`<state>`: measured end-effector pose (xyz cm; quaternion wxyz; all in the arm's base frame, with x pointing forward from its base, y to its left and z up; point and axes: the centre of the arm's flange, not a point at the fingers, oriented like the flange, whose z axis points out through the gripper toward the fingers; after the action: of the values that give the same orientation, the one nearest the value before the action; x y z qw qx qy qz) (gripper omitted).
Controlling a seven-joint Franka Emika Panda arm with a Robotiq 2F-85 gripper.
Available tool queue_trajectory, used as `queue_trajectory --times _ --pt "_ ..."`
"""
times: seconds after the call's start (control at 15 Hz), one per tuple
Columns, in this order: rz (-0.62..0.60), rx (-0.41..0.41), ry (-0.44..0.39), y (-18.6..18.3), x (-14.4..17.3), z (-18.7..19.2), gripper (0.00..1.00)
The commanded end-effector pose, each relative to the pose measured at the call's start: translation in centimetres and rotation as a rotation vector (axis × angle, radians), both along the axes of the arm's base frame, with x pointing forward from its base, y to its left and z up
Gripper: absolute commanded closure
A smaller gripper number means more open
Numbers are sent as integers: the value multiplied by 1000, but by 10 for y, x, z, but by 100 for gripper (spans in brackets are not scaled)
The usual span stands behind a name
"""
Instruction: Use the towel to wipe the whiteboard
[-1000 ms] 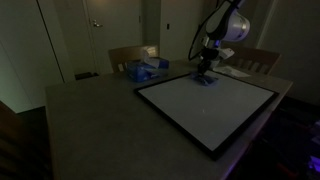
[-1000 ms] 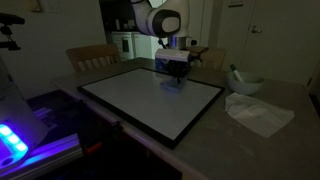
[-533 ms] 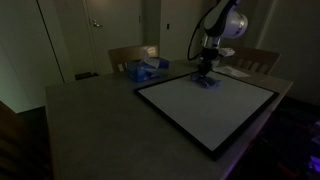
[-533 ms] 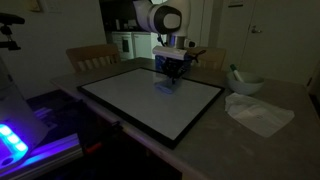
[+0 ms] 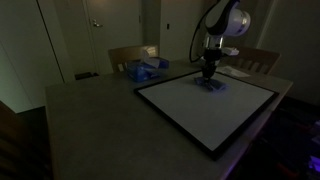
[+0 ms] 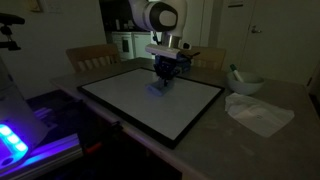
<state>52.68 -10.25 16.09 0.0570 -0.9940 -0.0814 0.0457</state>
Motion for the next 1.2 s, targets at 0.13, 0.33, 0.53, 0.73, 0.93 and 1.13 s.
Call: queue_trajectory --times 0.13,0.33,0.53,0.73,0.93,1.13 --pt "-9 -15 31 15 -41 -2 97" --pt "-14 -13 3 20 -55 -6 97" --pt "-20 -19 -59 20 -63 -9 97" --pt "-44 2 -117 19 -69 -13 97" --pt "-69 26 -145 19 -78 -12 97" --pt "-87 32 -142 17 -88 -8 97"
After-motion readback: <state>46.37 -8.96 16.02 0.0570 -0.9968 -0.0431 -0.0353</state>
